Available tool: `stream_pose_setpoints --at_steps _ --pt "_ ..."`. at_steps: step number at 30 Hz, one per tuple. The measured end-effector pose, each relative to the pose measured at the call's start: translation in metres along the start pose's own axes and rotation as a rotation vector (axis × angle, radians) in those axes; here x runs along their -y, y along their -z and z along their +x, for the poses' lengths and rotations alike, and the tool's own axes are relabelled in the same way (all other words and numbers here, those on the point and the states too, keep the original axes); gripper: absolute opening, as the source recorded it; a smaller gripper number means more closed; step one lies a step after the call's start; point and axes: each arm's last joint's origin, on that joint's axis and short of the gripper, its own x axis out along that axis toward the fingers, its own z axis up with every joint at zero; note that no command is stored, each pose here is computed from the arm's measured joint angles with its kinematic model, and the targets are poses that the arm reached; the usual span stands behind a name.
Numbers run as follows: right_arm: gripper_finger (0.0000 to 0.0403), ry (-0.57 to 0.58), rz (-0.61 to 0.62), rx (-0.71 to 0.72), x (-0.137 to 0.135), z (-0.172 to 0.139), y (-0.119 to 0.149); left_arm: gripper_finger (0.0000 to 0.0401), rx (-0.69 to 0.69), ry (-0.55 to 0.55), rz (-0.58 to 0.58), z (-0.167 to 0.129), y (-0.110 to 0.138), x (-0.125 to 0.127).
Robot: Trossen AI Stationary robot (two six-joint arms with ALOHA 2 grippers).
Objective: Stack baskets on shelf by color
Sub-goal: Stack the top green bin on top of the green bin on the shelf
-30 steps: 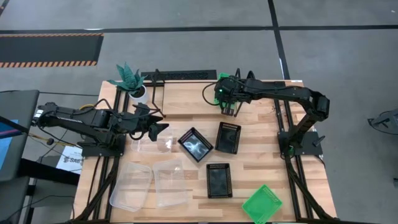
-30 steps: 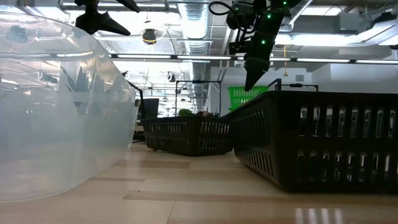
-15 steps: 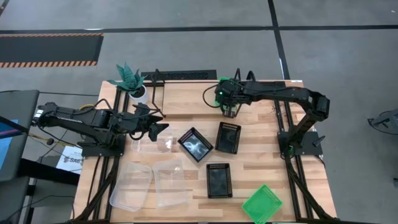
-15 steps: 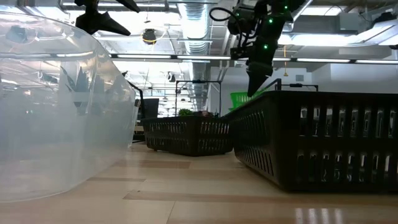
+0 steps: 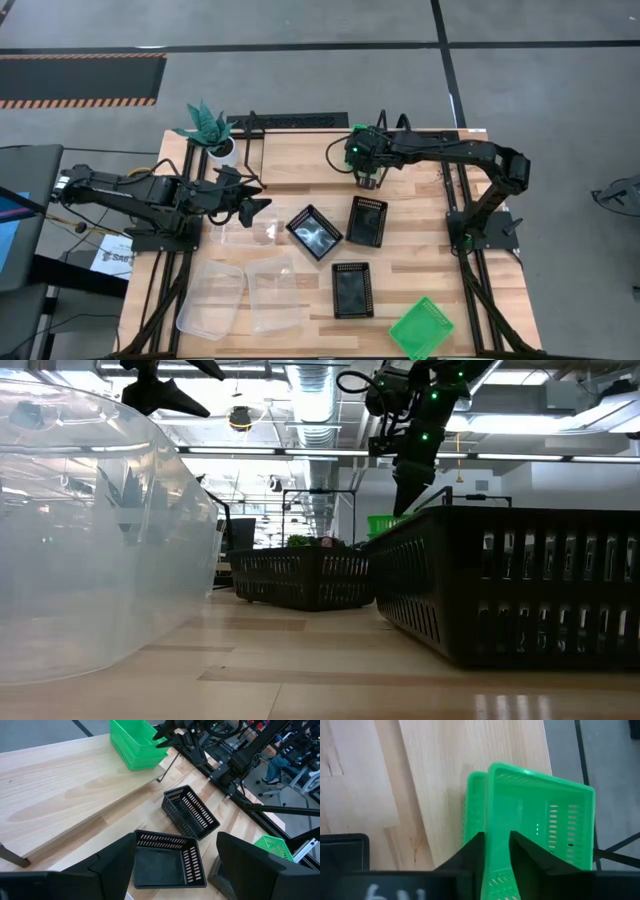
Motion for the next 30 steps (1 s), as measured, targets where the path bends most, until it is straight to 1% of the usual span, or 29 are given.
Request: stream_pose_setpoints --at_steps 6,8,10,13,15,19,25,30 --pt "0.0183 0.011 0.016 0.043 0.008 -0.015 -0.01 0.0265 0.0 0.0 0.0 0.0 0.0 0.0" --pt "0.0197 0.012 0.016 0.062 0.01 -0.023 -0.016 0.0265 0.0 0.0 0.0 0.0 0.0 0.0" --pt "0.0205 -0.02 0.019 0.088 0.01 -0.031 -0.02 0.0265 0.0 0.0 0.0 0.0 0.0 0.0" --pt "0.0206 -0.108 0.064 0.113 0.007 -0.034 -0.023 0.0265 0.0 0.0 0.0 0.0 0.0 0.0" --pt "0.0204 -0.148 0.065 0.101 0.005 -0.032 -0.022 0.0265 0.0 0.0 0.0 0.0 0.0 0.0" --pt "0.02 -0.164 0.053 0.035 0.0 -0.017 -0.021 0.0265 0.0 0.0 0.0 0.0 0.0 0.0" --pt "0.02 -0.181 0.029 -0.057 -0.007 -0.003 -0.017 0.0265 -0.002 -0.001 0.001 0.0 0.0 0.0" --pt "0.0199 -0.152 0.054 -0.096 -0.006 0.004 -0.016 0.0265 -0.007 -0.004 0.002 0.0 0.001 -0.001"
